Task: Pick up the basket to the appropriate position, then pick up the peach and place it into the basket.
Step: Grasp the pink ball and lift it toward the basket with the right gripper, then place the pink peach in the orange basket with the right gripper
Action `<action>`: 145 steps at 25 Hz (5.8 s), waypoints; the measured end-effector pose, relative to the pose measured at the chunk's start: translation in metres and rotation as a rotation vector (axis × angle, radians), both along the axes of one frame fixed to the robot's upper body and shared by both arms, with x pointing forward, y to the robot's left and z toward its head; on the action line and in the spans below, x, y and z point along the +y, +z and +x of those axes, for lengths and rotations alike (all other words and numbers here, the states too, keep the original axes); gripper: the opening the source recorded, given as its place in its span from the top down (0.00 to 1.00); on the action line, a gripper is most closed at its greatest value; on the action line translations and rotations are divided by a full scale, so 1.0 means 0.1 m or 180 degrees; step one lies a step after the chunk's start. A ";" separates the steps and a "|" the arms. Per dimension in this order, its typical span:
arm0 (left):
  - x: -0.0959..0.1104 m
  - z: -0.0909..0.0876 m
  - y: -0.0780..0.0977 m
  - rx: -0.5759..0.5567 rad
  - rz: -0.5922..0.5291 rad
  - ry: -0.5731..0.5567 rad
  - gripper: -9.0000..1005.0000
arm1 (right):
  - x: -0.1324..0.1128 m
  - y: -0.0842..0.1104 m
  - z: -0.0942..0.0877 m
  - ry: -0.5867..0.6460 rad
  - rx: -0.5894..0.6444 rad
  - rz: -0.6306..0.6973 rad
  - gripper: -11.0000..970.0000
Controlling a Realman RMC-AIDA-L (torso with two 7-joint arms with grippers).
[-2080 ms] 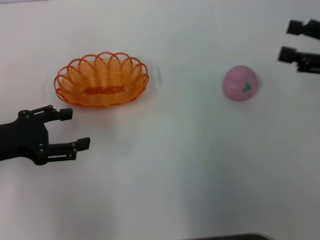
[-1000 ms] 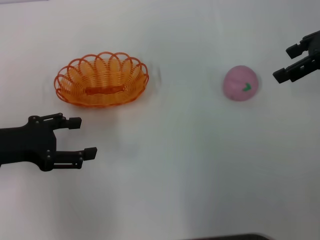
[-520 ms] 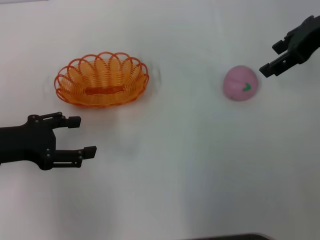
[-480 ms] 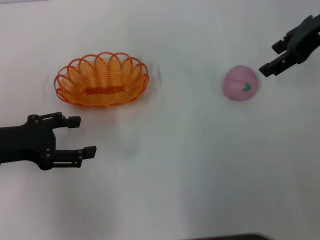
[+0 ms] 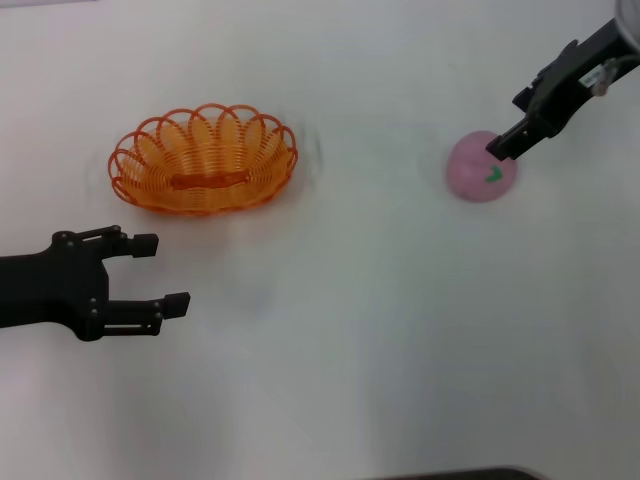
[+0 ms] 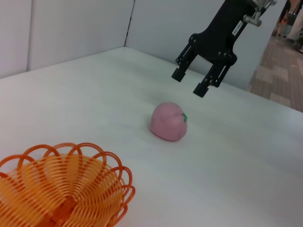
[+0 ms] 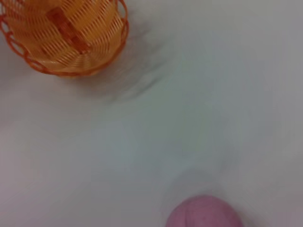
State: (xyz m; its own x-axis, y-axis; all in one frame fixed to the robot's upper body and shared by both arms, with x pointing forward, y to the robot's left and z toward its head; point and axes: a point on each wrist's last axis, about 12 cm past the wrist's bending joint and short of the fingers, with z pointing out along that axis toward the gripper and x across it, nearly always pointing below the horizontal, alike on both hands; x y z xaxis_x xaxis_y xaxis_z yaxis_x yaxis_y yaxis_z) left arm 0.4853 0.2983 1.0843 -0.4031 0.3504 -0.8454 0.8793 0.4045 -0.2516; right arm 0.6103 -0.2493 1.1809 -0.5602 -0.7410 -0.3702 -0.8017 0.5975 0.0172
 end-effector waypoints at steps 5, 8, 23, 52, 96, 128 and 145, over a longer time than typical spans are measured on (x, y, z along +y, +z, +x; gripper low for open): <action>0.01 -0.01 -0.01 0.0006 0.0001 0.0017 0.12 | 0.09 -0.17 0.03 -0.0005 -0.0004 -0.0122 0.19; 0.01 -0.01 -0.01 0.0006 0.0003 0.0020 0.12 | 0.13 -0.31 0.05 -0.0002 0.0037 -0.0143 0.19; 0.01 -0.01 -0.01 0.0012 -0.0001 0.0021 0.12 | 0.18 -0.52 0.09 -0.0004 0.0060 -0.0158 0.19; -0.01 0.00 0.00 0.0055 0.0014 -0.0012 0.12 | 0.21 -0.56 0.05 0.0098 0.0149 -0.0236 0.71; 0.00 -0.02 -0.02 0.0122 0.0017 0.0004 0.12 | 0.33 0.21 -0.02 0.0398 -0.0070 -0.0144 0.89; -0.02 -0.02 -0.04 0.0134 0.0001 0.0021 0.12 | 0.76 0.02 0.11 0.0787 -0.0458 0.1064 0.89; -0.03 0.00 -0.05 0.0119 -0.0027 0.0036 0.12 | 1.06 -0.63 0.12 0.0702 -0.0839 0.2162 0.89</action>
